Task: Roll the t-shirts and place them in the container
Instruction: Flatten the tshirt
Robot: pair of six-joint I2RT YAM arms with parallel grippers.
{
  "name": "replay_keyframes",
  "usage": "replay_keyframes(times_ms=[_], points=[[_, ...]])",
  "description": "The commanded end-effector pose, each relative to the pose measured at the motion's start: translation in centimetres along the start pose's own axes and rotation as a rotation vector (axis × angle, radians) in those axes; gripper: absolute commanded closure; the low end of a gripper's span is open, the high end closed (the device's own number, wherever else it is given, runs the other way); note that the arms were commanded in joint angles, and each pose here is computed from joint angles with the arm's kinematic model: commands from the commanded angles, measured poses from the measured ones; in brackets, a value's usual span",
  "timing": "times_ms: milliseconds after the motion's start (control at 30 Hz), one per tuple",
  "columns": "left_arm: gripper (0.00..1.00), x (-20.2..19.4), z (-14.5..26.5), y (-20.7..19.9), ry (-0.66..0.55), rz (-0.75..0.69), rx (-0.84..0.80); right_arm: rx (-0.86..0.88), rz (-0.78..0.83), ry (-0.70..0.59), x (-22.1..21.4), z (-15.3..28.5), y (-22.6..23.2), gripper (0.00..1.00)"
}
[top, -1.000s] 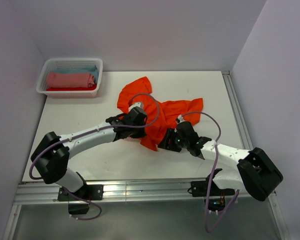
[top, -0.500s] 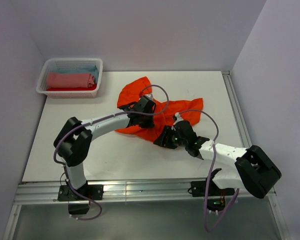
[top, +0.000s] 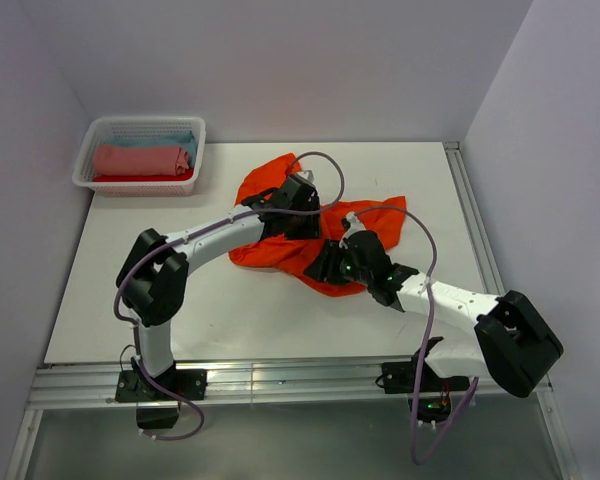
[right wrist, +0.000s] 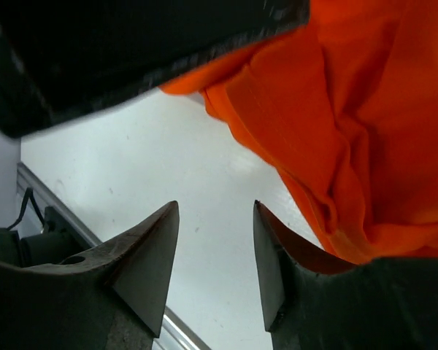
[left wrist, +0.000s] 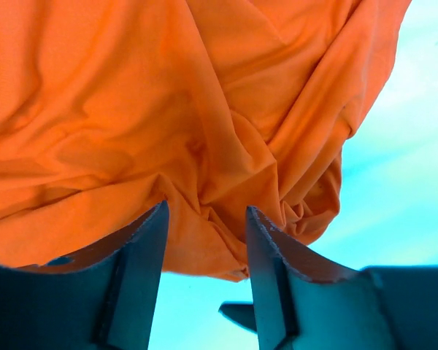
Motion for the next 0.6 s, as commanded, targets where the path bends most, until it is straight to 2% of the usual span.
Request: replay_keyframes(times_ms=[0, 267, 400, 567], points=[[0.47, 1.8, 3.7, -1.1, -0.063, -0.012, -0.07, -0.036, 0.068, -0.056, 2.3, -0.3, 0.9, 0.47], [0.47, 2.8, 6.8, 0.9, -0.121, 0.016, -0.043, -0.097, 0.084, -0.035, 3.7, -2.5, 0.6, 0.45], [0.47, 2.9, 9.0, 2.9, -0.171, 0.034, 0.004, -0.064, 0.097, -0.038, 4.1, -2.4, 1.3, 0.46], [0.47, 1.2, 11.3, 5.9, -0.212, 0.061, -0.015, -0.145, 0.183, -0.042, 5.1, -1.7, 0.8, 0.49]])
Point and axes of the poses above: each gripper's point midway between its finger pads, its own z axis back along the fingers, its own y axis along the line the jaws close on, x = y × z, the point moved 7 cm from there along z, back along the fingers, and after that the axes turned 9 degrees about z, right-handed, at the moved point
